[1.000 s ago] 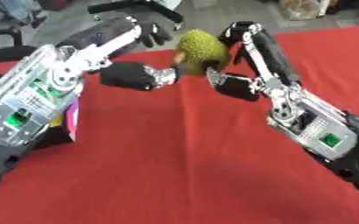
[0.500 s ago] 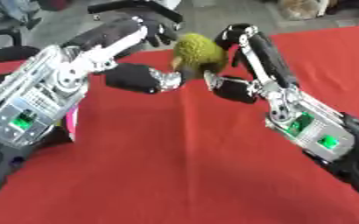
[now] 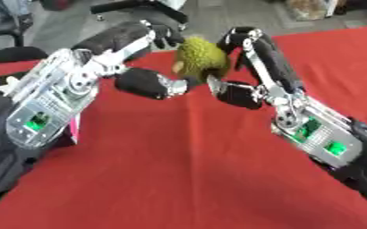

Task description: Pick up the objects with one hand, pass them to the other hand, and then place them into the box on the other side of the table.

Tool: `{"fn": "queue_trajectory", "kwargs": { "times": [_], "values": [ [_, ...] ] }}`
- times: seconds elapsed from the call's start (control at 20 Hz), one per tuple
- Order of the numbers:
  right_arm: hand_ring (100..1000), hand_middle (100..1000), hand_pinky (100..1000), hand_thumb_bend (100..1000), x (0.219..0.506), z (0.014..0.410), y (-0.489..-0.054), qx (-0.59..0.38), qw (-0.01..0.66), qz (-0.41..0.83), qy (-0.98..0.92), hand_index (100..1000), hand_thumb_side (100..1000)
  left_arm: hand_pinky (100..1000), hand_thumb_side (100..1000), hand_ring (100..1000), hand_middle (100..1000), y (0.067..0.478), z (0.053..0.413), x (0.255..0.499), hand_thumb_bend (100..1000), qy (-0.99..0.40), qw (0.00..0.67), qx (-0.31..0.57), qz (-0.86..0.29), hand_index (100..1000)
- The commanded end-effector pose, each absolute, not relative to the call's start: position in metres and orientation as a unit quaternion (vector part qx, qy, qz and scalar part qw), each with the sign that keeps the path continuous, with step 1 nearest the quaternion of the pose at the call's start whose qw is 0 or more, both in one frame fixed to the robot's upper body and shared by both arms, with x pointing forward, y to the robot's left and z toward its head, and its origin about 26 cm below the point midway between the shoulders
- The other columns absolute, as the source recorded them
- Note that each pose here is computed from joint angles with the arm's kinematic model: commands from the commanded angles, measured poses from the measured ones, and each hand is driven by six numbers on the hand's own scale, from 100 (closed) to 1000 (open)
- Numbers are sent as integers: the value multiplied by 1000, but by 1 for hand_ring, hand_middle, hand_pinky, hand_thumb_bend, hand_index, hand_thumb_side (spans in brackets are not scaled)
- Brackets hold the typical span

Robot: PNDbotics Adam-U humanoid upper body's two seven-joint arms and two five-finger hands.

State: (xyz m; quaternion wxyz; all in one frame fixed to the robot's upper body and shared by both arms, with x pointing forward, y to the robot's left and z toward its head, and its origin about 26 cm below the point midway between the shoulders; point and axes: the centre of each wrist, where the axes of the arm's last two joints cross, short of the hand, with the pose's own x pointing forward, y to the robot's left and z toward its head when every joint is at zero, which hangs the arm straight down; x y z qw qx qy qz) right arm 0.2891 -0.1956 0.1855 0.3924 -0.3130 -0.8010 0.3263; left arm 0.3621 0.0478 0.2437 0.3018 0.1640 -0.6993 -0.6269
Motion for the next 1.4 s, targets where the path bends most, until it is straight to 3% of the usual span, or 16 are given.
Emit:
{"fn": "queue_trajectory", "kwargs": {
  "times": [0.05,0.6,0.9,1.05,1.1,1.4],
  "values": [
    [602,535,400,100,288,195,-194,-310,369,326,-813,522,100,868,627,800,770,48,251,364,467,-708,291,180,-618,884],
    [598,535,404,100,288,193,-191,-283,347,339,-827,522,100,866,578,798,768,48,244,371,451,-714,293,202,-603,885],
    [596,535,404,100,288,193,-191,-275,340,342,-832,522,100,860,550,783,740,46,239,373,336,-723,301,190,-592,855],
    [596,535,403,100,288,193,-191,-275,340,342,-832,522,100,856,466,771,710,46,239,372,208,-730,307,180,-584,807],
    [596,535,403,100,288,193,-191,-275,341,342,-831,522,100,852,395,754,669,45,239,372,102,-734,309,174,-580,741],
    [595,537,400,100,287,192,-191,-278,343,344,-829,522,100,842,198,646,535,42,238,369,100,-759,318,120,-555,562]
  ]
}}
